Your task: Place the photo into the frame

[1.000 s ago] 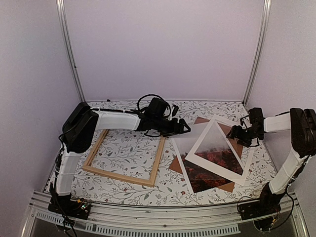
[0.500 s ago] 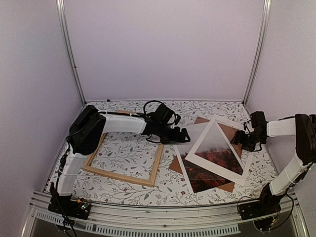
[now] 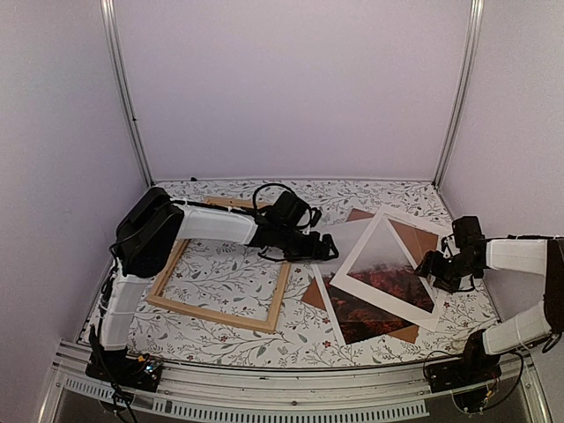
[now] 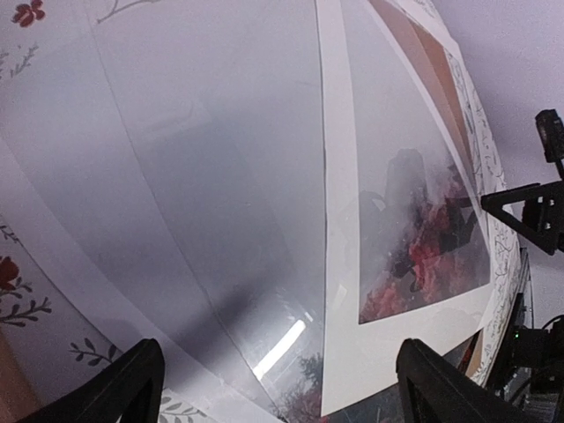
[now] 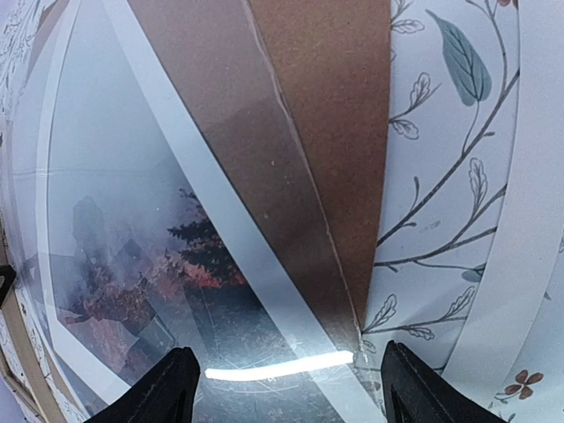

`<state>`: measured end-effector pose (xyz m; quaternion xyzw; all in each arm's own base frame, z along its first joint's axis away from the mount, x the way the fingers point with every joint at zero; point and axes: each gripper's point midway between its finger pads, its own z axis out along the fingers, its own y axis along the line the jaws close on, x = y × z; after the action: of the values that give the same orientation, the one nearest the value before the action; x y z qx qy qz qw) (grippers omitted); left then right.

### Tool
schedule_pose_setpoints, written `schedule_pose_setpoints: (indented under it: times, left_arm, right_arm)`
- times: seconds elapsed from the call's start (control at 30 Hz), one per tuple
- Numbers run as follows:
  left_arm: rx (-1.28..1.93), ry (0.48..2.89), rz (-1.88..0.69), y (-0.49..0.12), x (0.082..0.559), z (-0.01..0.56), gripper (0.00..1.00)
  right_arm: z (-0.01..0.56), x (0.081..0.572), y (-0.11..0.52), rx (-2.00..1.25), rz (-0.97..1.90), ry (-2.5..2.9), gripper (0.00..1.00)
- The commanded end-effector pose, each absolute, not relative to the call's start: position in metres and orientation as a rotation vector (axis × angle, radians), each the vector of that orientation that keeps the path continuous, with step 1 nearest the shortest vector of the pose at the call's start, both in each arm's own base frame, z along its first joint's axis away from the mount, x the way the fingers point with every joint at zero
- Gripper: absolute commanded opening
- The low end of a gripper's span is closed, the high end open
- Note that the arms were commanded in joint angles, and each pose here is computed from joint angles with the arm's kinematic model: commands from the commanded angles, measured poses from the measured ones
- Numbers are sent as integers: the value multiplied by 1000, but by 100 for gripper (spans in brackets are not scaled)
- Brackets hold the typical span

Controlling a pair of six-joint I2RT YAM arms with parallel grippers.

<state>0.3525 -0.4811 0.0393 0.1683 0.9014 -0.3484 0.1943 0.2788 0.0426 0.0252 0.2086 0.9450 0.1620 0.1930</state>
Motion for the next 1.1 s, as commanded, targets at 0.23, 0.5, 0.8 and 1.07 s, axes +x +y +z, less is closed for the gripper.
schedule_pose_setpoints:
  times: [0.23, 0.5, 0.8, 1.07]
  left_arm:
    - [455, 2663, -994, -468, 315, 15, 87]
    - [424, 2740, -924, -447, 300, 10, 83]
    - [428, 2815, -974, -444, 275, 7, 85]
    - [352, 2778, -1159, -459, 270, 13, 82]
  right_arm:
    - [21, 257, 72, 563, 580, 2691, 70]
    - [27, 257, 79, 540, 643, 2658, 69]
    - [26, 262, 91, 492, 744, 2643, 66]
    - [45, 270, 103, 461, 852, 2600, 61]
